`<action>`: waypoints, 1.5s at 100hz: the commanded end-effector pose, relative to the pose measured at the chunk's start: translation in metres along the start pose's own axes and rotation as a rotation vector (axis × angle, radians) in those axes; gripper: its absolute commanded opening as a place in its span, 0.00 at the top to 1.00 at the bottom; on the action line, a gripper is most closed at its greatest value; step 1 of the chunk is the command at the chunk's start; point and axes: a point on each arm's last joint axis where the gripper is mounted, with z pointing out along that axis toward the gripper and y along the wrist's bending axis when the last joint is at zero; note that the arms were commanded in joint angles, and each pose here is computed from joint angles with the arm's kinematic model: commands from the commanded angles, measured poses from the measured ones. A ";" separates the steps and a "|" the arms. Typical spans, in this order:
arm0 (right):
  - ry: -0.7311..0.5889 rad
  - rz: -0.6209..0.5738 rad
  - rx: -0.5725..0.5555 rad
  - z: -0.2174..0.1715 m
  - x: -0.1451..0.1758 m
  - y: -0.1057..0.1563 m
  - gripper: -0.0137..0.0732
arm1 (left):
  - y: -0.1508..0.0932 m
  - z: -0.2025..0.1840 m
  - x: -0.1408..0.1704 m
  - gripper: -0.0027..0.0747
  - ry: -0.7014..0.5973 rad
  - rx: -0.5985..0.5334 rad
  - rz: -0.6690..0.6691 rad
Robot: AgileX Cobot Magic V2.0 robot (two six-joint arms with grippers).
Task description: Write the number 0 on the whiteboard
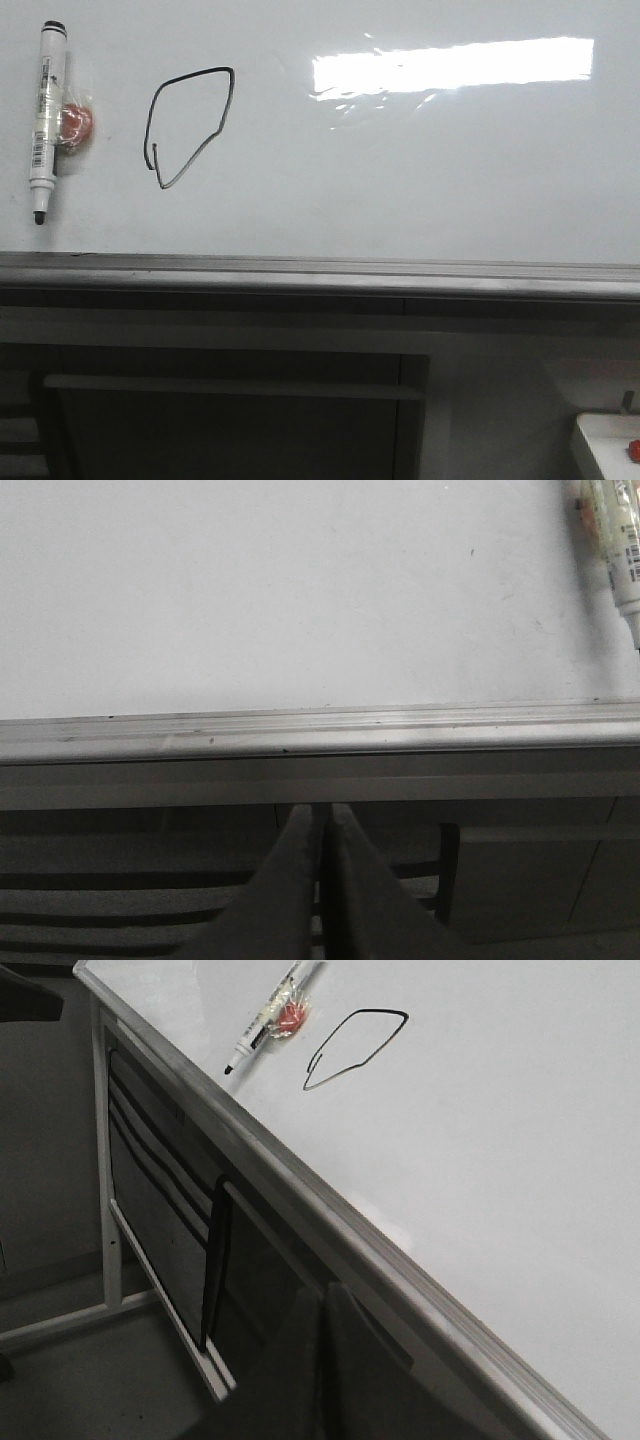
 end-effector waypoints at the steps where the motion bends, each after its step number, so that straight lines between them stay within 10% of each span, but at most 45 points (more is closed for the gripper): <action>1: -0.094 0.004 0.039 0.000 -0.015 -0.005 0.90 | 0.000 -0.001 -0.005 0.99 -0.093 0.000 0.000; 48: -0.168 0.142 0.086 -0.002 -0.022 -0.010 0.90 | 0.000 -0.001 -0.005 0.99 -0.093 0.000 0.000; 103: -0.095 0.248 0.787 -0.024 -0.008 -0.059 0.90 | 0.000 -0.001 -0.005 0.99 -0.093 0.000 0.000; 150: -0.122 0.266 0.900 -0.038 0.035 -0.036 0.90 | 0.000 -0.001 -0.005 0.99 -0.093 0.000 0.000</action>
